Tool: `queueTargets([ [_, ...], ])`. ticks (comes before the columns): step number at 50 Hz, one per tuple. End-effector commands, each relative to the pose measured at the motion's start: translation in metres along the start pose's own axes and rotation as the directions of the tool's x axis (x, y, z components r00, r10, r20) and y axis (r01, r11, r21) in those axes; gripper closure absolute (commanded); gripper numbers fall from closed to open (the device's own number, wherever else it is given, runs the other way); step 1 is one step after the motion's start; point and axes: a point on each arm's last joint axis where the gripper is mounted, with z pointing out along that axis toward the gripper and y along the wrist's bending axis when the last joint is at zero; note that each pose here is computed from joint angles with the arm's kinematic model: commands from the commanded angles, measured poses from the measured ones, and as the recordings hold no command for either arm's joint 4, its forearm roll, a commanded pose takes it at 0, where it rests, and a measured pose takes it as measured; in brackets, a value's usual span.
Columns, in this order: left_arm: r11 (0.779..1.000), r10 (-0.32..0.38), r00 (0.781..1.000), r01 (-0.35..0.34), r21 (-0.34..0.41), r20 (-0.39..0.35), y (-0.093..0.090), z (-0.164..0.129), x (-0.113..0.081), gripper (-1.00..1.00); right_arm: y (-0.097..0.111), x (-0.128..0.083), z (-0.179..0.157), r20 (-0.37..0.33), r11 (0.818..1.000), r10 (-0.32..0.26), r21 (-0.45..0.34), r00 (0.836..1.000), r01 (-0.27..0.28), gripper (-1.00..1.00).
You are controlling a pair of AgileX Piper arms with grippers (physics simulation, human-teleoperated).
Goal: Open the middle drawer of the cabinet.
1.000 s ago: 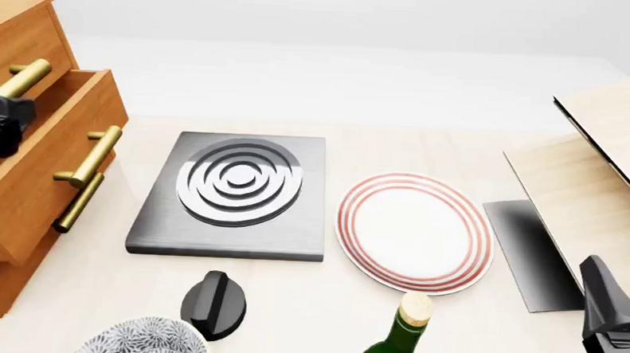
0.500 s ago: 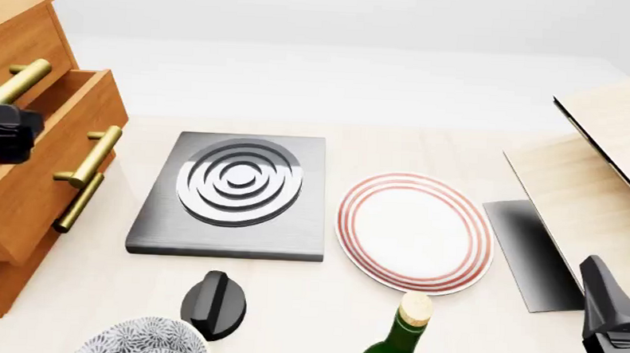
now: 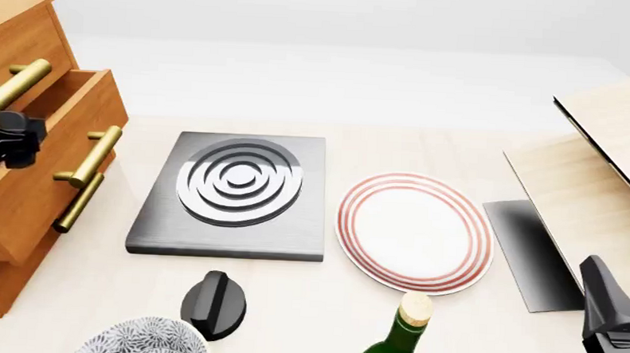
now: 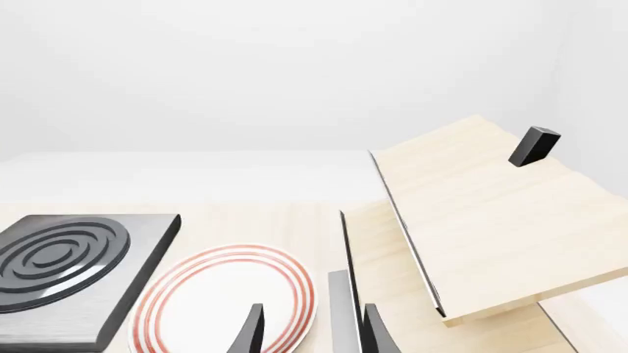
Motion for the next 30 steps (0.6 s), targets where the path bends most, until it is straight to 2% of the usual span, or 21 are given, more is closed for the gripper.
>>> queueTargets([
  [1,1.000,-0.022,1.000,0.022,0.000,-0.013,0.000,0.007,0.006,-1.00,0.000,0.000,0.000,0.001,1.000,-0.001,-0.003,1.000,0.001,-1.00],
  [30,0.998,-0.057,0.996,0.057,-0.002,-0.065,-0.001,0.020,0.021,-1.00,0.000,0.000,0.000,0.001,1.000,-0.001,-0.003,1.000,0.001,-1.00],
])
